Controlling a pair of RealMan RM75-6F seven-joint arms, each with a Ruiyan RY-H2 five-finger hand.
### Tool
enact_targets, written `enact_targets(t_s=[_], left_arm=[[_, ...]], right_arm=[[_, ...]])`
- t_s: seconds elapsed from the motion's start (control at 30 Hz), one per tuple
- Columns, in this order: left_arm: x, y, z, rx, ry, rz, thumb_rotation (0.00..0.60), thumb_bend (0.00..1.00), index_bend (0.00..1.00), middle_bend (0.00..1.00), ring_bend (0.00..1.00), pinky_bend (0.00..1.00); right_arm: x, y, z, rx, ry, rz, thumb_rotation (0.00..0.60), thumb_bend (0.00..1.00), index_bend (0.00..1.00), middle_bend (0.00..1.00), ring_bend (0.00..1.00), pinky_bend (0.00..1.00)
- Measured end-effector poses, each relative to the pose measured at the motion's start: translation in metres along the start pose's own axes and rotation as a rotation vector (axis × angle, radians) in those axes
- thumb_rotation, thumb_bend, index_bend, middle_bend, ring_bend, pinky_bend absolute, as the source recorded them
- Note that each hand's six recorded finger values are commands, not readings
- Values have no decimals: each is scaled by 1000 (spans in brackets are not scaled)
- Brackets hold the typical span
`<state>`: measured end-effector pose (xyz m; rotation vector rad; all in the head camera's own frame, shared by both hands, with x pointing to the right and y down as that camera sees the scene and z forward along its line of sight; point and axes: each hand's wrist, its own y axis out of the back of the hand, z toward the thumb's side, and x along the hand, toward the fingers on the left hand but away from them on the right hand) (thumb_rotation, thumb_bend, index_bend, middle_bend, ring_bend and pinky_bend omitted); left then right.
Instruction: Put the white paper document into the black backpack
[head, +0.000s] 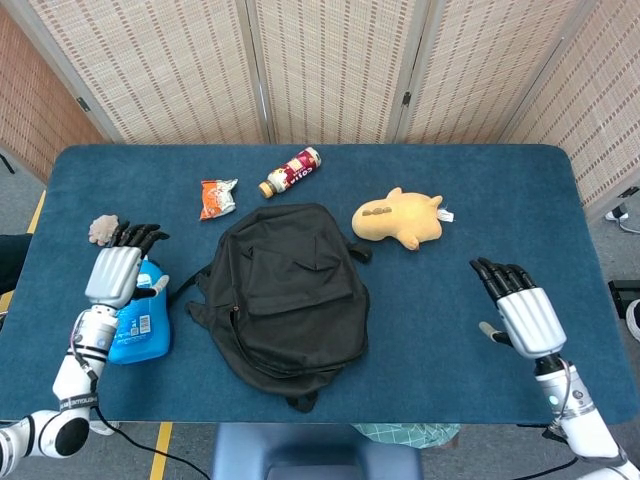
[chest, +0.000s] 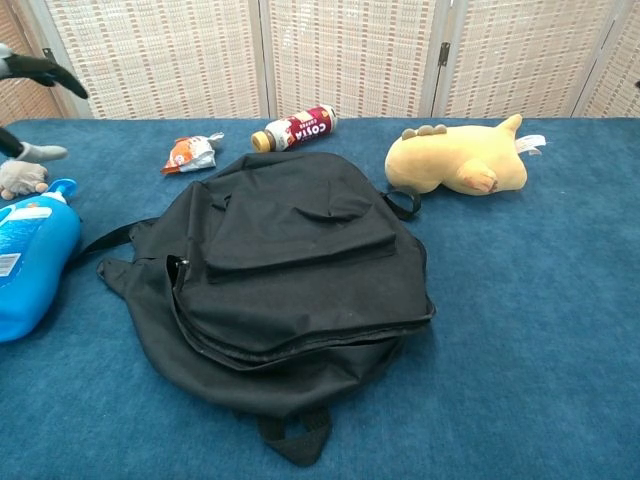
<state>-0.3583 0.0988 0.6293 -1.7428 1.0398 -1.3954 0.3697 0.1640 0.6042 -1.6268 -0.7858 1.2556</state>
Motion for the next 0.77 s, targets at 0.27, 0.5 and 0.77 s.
enact_targets(t_s=[0.27, 0.5, 0.77], left_arm=[[-49, 11, -34, 29, 87, 74, 600, 342, 221, 145, 109, 0], [-95, 14, -46, 53, 111, 82, 600, 342, 200, 120, 86, 0], [-129, 12, -48, 68, 121, 76, 600, 342, 190, 117, 85, 0]], right_arm=[[17, 8, -37, -73, -134, 40, 600, 179, 11, 69, 90, 35], [39, 9, -53, -106, -196, 37, 600, 184, 11, 51, 62, 0], [59, 10, -63, -138, -245, 21, 600, 186, 11, 44, 49, 0]])
